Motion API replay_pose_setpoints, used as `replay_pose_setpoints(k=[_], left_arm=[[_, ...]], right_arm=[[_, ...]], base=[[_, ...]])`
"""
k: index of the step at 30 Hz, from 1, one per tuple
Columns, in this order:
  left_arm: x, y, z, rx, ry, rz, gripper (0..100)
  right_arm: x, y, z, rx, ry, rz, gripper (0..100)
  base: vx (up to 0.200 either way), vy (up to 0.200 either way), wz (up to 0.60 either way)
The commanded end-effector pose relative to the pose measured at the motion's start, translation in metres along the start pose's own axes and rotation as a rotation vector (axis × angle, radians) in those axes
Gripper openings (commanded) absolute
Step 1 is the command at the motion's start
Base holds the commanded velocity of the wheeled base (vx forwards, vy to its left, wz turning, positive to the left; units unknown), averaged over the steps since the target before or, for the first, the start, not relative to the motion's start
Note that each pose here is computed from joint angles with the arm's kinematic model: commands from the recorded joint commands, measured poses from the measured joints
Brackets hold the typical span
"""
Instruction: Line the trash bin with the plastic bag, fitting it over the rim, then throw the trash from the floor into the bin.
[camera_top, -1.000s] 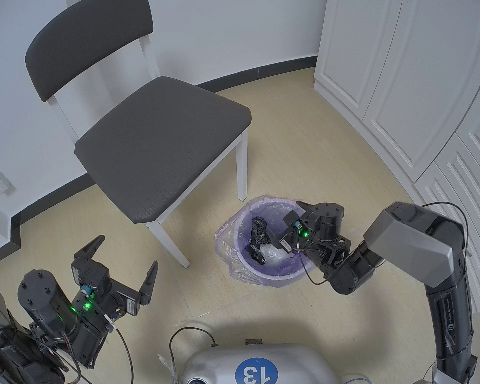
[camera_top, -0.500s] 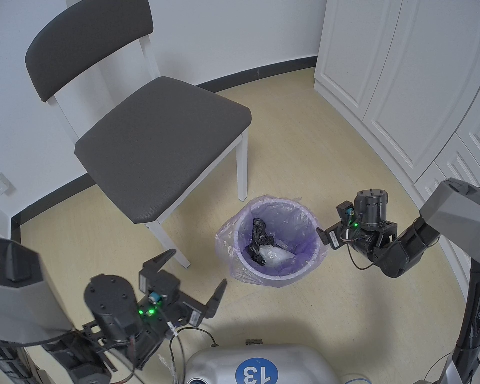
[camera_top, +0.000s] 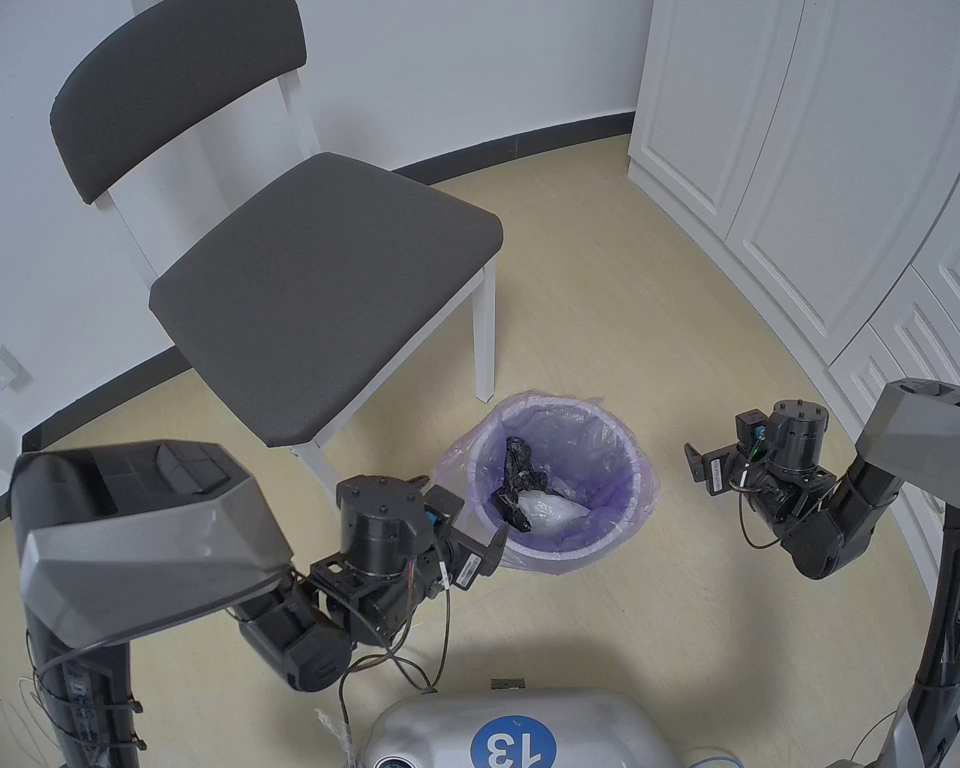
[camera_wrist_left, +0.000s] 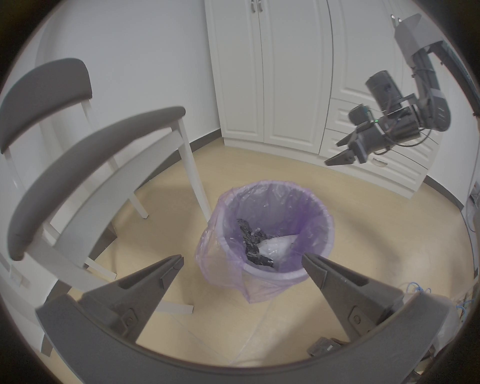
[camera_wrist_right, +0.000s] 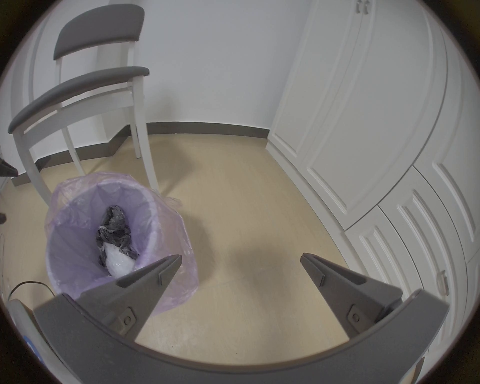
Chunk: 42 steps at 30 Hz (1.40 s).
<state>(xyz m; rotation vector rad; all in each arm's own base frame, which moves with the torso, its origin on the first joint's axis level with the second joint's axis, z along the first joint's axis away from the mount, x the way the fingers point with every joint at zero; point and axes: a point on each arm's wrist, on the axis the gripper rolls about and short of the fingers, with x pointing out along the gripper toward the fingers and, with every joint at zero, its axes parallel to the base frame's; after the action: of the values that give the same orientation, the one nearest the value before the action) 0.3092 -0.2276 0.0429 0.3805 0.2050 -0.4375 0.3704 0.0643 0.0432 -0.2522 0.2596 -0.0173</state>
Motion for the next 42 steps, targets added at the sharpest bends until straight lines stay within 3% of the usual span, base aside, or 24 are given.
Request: replay_pose_setpoints(k=[1,9,16,21,42], left_arm=[[0.043,0.014,-0.02,-0.02,0.042,0.052,100],[0.065,0.026,-0.022,-0.037,0.032,0.155,100],[0.071,0.029,-0.028,-0.051,0.029,0.194,100],[0.086,0.034,-0.034,-0.064,0.018,0.293,100],[0.098,0.051,-0.04,-0.082,0.014,0.367,100]], right_arm=[[0.019,-0.012,-0.022,0.016,0.035,-0.016,100],[0.025,-0.019,-0.022,0.037,0.026,-0.03,100],[0.029,-0.018,-0.024,0.042,0.026,-0.03,100],[0.032,-0.017,-0.027,0.048,0.026,-0.03,100],[0.034,-0.016,-0.032,0.058,0.035,-0.006,100]], base=[[0.0,0.0,0.0],[0.0,0.0,0.0],[0.0,0.0,0.0],[0.0,0.0,0.0],[0.0,0.0,0.0]])
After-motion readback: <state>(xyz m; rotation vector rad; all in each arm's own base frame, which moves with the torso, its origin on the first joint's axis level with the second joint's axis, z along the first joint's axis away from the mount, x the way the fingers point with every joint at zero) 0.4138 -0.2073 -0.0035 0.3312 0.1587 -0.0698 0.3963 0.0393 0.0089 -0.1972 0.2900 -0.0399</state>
